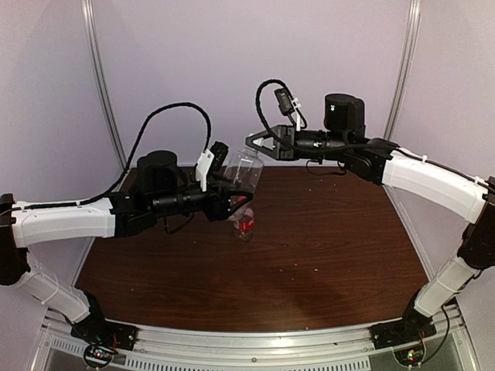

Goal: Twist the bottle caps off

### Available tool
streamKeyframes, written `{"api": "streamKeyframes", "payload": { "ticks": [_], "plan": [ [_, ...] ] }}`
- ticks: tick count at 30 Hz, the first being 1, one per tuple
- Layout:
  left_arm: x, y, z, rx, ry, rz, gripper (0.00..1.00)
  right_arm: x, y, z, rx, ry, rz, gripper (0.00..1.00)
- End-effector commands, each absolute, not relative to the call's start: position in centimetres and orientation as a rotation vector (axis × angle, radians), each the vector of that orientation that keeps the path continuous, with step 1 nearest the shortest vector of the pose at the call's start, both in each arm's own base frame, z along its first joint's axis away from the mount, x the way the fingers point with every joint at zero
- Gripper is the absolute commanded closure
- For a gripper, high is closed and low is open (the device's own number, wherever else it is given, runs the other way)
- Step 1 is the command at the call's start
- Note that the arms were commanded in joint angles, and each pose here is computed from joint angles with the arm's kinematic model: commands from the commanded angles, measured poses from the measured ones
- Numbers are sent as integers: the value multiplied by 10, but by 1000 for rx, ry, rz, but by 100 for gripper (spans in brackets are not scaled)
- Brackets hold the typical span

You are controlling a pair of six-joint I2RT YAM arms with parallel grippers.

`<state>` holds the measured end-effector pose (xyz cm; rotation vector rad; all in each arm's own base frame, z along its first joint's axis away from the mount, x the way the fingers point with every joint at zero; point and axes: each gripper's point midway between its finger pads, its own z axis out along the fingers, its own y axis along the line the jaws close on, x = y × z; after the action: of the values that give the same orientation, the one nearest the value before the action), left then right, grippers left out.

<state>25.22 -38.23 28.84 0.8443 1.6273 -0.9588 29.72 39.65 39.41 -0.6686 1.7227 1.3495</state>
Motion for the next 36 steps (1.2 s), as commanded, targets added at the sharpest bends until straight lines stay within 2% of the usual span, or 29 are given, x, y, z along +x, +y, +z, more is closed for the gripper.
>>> {"api": "streamKeyframes", "payload": {
  "ticks": [1,8,10,15,20,24,25,27,29,32,36],
  "plan": [
    [211,-391,326,973,1407,-1162,56,263,398,425,-935,1498,1470,100],
    [160,-391,349,1138,1211,-1410,56,216,396,424,-1269,1289,1618,100],
    [149,-390,354,1174,1174,-1474,55,206,393,424,-1340,1235,1667,97],
    [141,-388,357,1189,1154,-1530,55,204,389,424,-1382,1207,1716,81],
    [156,-388,352,1124,1209,-1449,56,239,385,427,-1188,1369,1622,61],
    [172,-390,344,1073,1282,-1369,56,247,379,432,-1091,1437,1562,45],
    [177,-390,343,1056,1299,-1348,56,247,378,434,-1072,1445,1555,40],
    [185,-389,341,1024,1328,-1308,56,248,374,437,-1034,1468,1536,23],
    [195,-388,340,981,1360,-1263,56,249,370,440,-996,1484,1501,13],
    [210,-387,336,927,1414,-1188,56,257,365,441,-905,1549,1438,8],
    [230,-385,326,871,1505,-1089,56,274,359,446,-729,1628,1357,7]
  ]
}}
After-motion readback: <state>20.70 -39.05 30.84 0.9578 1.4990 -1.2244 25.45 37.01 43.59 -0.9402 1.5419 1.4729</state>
